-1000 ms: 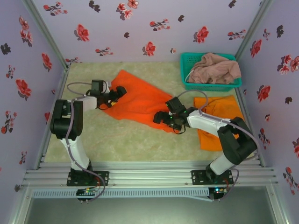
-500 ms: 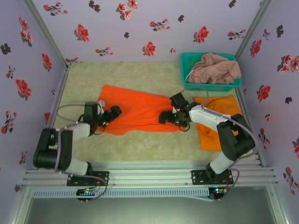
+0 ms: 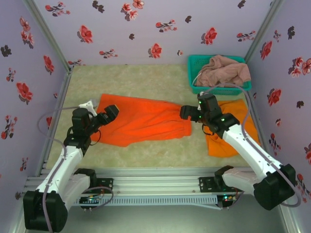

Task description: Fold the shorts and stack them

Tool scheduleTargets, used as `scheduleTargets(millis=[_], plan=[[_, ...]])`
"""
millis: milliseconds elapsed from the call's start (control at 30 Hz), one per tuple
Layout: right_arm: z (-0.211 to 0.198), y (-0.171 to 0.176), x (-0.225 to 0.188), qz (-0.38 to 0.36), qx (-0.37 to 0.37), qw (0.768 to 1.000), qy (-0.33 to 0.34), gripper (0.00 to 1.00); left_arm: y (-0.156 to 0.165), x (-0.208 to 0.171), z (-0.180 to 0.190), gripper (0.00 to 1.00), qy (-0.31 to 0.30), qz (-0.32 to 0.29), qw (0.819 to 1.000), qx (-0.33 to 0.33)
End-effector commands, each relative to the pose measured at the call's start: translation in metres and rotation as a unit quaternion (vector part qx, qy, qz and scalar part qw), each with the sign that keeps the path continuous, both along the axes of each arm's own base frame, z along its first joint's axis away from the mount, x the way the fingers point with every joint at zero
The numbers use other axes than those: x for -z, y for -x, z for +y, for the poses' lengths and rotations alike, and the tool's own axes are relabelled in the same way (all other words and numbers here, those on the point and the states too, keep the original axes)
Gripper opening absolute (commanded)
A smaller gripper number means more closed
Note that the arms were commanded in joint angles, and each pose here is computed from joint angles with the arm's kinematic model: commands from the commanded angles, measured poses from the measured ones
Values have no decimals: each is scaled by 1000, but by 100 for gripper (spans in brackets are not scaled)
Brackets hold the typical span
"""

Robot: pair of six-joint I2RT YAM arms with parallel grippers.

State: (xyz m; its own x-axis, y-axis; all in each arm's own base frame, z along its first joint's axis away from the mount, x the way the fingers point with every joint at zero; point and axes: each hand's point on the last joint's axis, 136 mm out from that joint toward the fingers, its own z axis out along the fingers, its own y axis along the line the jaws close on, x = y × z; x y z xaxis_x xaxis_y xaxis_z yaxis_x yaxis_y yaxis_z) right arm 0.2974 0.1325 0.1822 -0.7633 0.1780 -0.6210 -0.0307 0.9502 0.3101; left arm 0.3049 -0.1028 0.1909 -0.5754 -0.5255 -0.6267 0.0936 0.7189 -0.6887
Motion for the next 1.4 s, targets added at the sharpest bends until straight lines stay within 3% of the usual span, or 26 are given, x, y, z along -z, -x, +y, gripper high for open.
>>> scheduleTargets(millis=[0,233,467,867,1100,1367], plan=[[-14,1,38,73,11,997,20,94,6,-3,-8,99,12,-3,1000,29],[-4,-14,94,168,-20,984,57,82,14,-31,-24,99,38,-55,995,79],[7,-30,125,207,-37,975,68,76,22,-37,-23,99,27,-62,994,84],[28,-29,155,238,-62,968,56,68,23,-32,-21,100,28,-60,995,78],[30,-27,170,254,-67,963,61,44,22,-35,-17,100,29,-66,995,71],[13,-23,174,266,-70,954,117,0,20,-36,-11,100,38,-66,995,57]])
